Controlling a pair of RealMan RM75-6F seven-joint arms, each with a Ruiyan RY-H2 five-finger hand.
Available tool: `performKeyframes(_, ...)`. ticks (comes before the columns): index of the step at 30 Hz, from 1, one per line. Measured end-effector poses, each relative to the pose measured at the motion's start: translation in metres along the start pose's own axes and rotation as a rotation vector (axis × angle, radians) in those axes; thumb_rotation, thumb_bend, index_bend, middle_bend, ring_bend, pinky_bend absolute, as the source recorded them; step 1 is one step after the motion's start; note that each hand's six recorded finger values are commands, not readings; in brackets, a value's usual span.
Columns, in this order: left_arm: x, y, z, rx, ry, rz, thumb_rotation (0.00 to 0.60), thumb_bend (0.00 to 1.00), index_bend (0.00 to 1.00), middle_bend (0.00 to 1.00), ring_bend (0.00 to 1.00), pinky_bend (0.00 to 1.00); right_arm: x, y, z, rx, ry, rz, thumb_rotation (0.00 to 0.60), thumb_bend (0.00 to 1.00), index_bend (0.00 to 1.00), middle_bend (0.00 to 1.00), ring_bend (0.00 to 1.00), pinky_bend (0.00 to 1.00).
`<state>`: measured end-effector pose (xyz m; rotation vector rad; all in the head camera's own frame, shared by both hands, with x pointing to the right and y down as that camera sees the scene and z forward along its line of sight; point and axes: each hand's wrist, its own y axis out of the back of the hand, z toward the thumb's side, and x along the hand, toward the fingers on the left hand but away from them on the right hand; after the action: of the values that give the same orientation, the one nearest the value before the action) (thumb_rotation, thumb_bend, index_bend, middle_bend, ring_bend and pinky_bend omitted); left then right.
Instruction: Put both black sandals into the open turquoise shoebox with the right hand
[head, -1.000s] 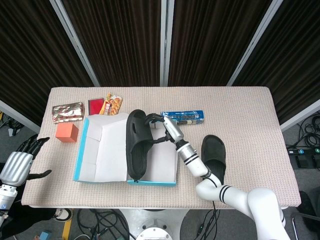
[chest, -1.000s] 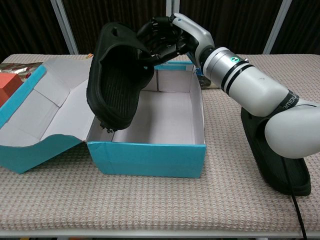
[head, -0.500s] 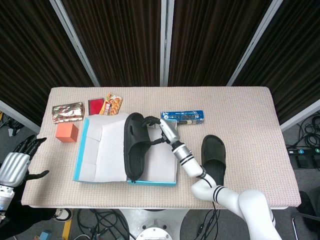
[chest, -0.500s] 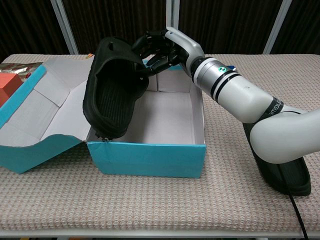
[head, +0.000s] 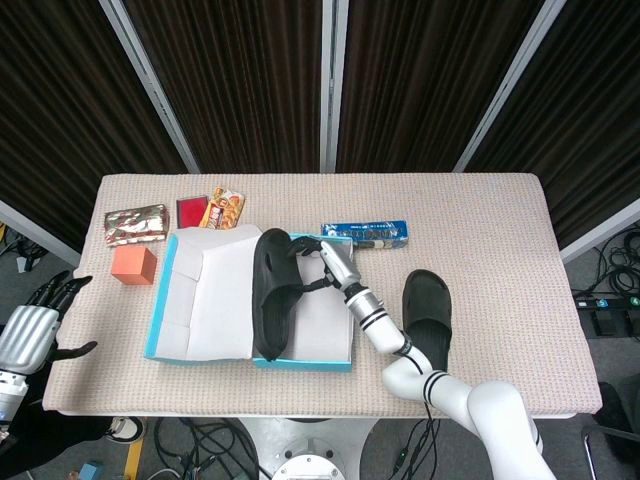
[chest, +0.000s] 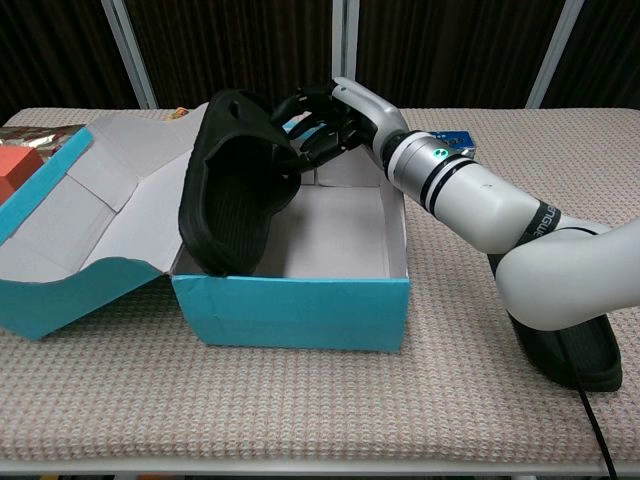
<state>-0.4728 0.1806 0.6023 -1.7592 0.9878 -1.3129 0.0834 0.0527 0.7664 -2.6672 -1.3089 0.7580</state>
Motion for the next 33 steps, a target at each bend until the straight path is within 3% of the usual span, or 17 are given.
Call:
performKeyframes(18, 0.003, 0.0, 0.002, -0.008, -0.006, -0.003, 0.6, 0.0, 0.1, 0.14, 0.04, 0.16, 0.003, 0.001, -0.016, 0.106, -0.069, 0.046, 0.6, 0.04, 0.45, 0.41, 0.36, 0.33)
performKeyframes(33, 0.002, -0.002, 0.001, -0.022, 0.001, -0.008, 0.6, 0.0, 0.1, 0.14, 0.04, 0.16, 0.005, 0.0, -0.008, 0.187, -0.053, 0.085, 0.6, 0.03, 0.43, 0.37, 0.34, 0.33)
